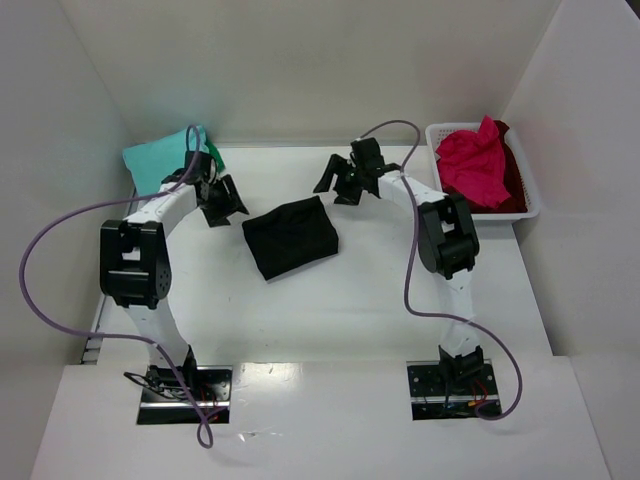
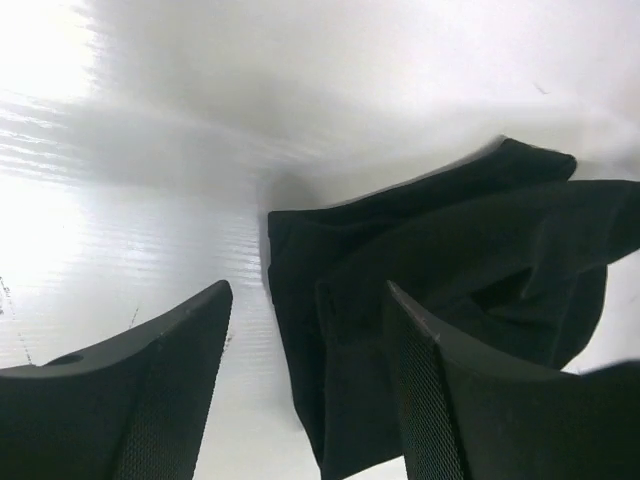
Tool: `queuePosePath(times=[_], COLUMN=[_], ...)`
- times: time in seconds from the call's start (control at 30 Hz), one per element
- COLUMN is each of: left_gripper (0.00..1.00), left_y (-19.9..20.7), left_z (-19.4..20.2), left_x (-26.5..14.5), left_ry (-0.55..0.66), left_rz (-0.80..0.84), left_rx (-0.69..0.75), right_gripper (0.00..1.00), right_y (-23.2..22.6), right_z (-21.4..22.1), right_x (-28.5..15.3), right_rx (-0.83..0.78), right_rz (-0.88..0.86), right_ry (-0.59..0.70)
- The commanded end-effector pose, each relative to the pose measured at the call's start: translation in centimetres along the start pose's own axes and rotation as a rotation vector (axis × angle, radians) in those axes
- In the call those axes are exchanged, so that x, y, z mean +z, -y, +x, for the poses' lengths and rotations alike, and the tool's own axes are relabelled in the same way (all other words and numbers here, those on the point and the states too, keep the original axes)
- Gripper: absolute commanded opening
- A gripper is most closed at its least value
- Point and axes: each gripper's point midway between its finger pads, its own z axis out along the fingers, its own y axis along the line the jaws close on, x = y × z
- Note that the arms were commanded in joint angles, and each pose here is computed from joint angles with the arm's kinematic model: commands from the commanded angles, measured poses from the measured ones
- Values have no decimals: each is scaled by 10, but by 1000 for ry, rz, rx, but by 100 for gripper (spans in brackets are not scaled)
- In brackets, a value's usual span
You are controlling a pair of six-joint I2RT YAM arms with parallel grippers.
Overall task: Fold and stack the t-shirts
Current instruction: Fold the long partially folded tshirt into a neat square
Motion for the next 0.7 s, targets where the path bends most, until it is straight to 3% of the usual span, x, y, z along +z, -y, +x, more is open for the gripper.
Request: queuePosePath(times=[0.0, 0.03, 0.1, 0.13, 0.17, 0.2, 0.3, 0.5, 0.67], left_gripper=[71, 69, 54, 44, 24, 16, 1, 0, 0], left_y=[27, 38, 53, 56, 68, 74, 89, 91, 59], left_z=[-21, -20, -23, -21, -15, -10, 21, 55, 64], left_x=[-28, -34, -46, -47, -52, -53, -47, -12, 31], left_ry=[83, 75, 86, 74, 61, 53, -24, -116, -141], left_rz=[105, 161, 230, 252, 308, 331, 412, 434, 296], left_rx=[53, 63, 88, 101, 121, 132, 175, 146, 99], right_gripper=[82, 69, 50, 24, 12, 4, 0, 0, 0], right_y=[-52, -55, -63, -68, -74, -72, -81, -75, -61], right_z=[-55, -56, -58, -57, -55, -50, -33, 30, 63], right_x=[-58, -63, -71, -78, -79, -78, -76, -41, -14], right_rx=[-88, -91, -105, -99, -93, -90, -110, -105, -90], right_rz=[-74, -79, -111, -126, -155, -161, -209, -216, -197], right_ry=[165, 171, 191, 191, 181, 161, 100, -69, -131])
